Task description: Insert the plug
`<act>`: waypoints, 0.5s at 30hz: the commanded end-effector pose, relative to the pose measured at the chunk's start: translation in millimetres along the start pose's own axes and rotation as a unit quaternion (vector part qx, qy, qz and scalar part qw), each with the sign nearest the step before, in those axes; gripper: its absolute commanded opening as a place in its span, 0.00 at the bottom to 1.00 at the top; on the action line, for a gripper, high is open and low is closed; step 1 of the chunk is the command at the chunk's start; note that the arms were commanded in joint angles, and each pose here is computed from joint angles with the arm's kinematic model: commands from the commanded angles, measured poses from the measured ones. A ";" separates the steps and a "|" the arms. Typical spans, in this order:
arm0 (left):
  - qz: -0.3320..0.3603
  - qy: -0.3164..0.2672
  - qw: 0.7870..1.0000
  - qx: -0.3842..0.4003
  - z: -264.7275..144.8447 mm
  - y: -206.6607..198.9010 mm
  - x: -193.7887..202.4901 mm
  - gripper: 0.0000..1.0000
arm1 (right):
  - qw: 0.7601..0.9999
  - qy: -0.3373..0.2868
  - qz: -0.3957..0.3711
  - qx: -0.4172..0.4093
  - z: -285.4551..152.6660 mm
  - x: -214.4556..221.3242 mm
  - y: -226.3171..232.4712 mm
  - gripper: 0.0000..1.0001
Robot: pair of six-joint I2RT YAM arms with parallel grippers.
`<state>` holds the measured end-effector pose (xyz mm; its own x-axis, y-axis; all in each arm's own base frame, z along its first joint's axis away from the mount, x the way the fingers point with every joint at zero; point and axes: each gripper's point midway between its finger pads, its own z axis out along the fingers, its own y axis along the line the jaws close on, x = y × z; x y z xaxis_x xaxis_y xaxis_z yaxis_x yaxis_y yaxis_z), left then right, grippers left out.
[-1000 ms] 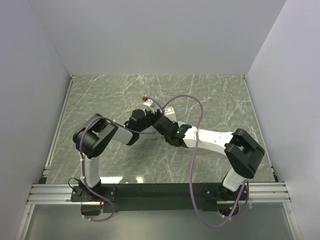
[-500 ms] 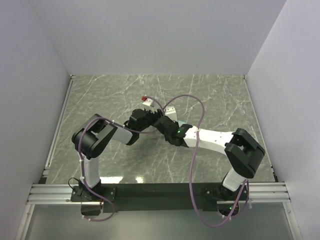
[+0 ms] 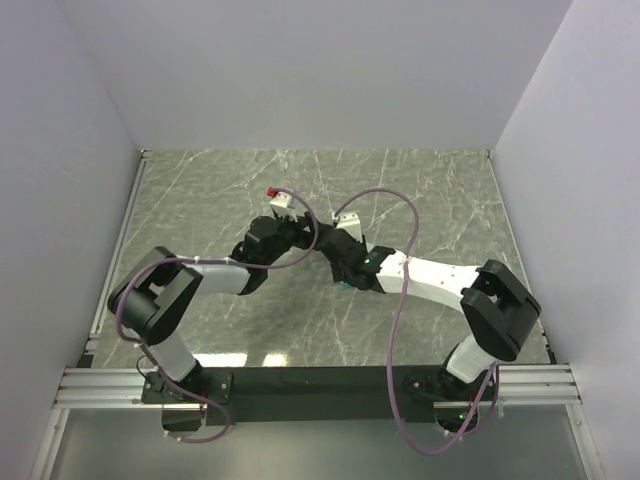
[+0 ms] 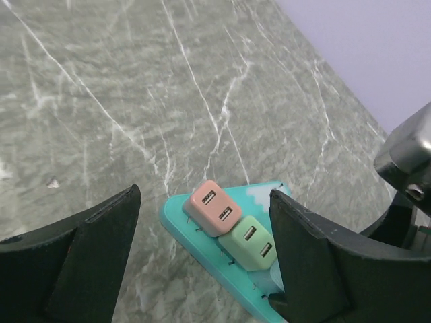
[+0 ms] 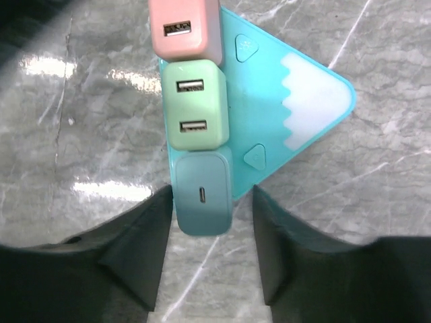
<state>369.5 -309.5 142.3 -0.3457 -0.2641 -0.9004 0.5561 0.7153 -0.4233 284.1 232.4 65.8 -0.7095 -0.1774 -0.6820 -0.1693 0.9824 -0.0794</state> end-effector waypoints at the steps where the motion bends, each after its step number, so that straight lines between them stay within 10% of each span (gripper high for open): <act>1: 0.010 -0.034 0.999 -0.023 -11.9 0.0 -28.2 0.83 | 1.000 -0.022 0.013 -0.003 -14.2 -13.6 -7.1 0.59; 4: 0.005 -0.047 0.997 -0.066 -27.2 14.4 -38.9 0.84 | 0.999 -0.036 0.018 -0.013 -22.1 -18.3 -8.5 0.82; 15: -0.030 -0.081 0.959 -0.268 -105.6 103.7 -73.4 0.93 | 0.985 -0.153 0.075 -0.035 -57.5 -66.7 -37.4 0.91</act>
<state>374.0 -183.3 183.2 -0.2213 -0.3759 -0.8998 0.1996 0.8857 -0.4191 280.9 213.5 128.0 -0.5845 -0.0755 -0.8079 -0.1727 0.9844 0.0329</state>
